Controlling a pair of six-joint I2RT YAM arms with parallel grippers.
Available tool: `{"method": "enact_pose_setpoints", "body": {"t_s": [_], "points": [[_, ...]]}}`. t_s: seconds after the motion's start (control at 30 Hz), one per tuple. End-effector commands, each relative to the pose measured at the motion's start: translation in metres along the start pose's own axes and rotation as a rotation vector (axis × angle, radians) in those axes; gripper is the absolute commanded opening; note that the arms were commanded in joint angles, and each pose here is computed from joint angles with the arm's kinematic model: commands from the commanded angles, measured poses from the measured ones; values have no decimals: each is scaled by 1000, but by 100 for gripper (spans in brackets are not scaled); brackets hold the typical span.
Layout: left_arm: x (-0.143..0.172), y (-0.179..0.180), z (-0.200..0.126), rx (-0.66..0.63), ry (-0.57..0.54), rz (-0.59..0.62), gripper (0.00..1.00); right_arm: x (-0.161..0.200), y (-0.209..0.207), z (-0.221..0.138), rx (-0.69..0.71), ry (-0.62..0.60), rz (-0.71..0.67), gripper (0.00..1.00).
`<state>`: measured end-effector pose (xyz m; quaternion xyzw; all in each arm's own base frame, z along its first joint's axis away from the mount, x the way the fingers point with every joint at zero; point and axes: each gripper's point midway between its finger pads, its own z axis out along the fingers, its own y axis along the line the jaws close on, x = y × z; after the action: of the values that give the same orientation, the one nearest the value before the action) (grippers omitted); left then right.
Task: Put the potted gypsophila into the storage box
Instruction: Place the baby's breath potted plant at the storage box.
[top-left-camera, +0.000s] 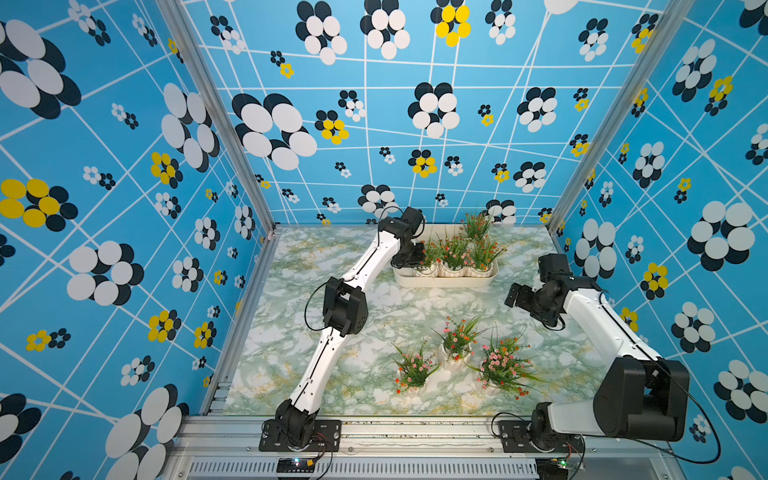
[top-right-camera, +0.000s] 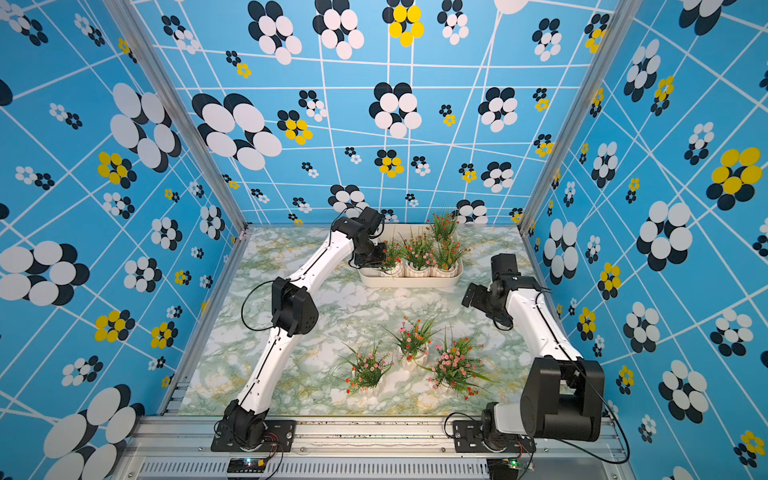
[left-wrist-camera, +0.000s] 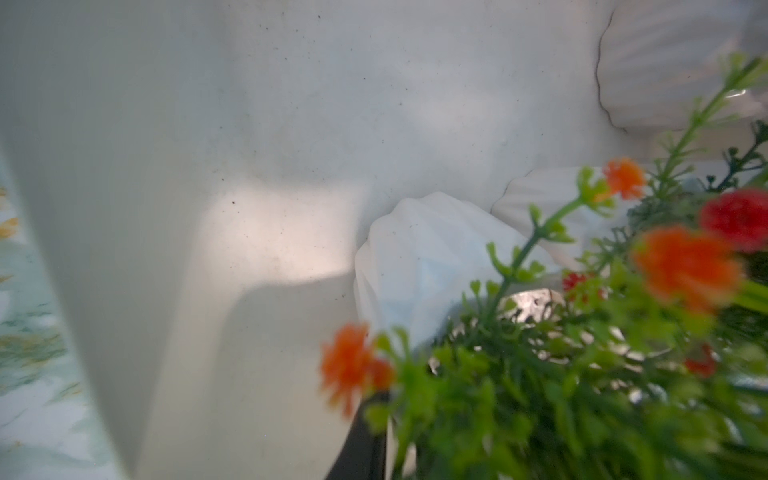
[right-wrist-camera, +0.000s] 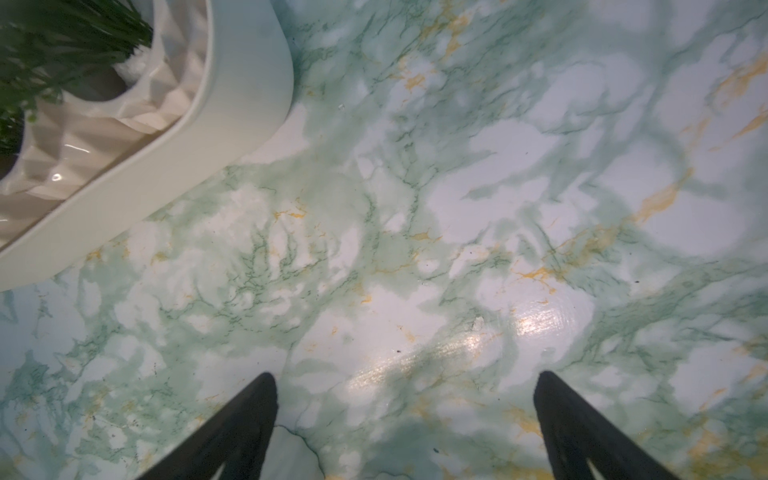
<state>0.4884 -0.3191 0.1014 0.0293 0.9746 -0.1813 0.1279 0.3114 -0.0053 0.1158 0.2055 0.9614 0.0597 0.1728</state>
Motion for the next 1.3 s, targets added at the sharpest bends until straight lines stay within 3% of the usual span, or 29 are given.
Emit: {"method": "enact_pose_setpoints", "body": {"t_s": [0.0,0.17,0.4,0.67,0.97,1.27], "points": [[3,-31,1,95,1,28,18,6,-1,4,-7,26,15,99],[4,-30,1,90,4,18,30,11,-1,4,-10,53,2,99],[5,-28,-12,71,3,24,37,24,-1,-18,-14,106,-62,97],[2,-29,-71,41,-76,72,61,53,-2,-38,-39,177,-113,96],[13,-33,-139,57,-167,83,84,74,21,-29,-77,255,-210,95],[47,-11,-184,57,-220,50,86,93,57,-18,-150,305,-354,92]]}}
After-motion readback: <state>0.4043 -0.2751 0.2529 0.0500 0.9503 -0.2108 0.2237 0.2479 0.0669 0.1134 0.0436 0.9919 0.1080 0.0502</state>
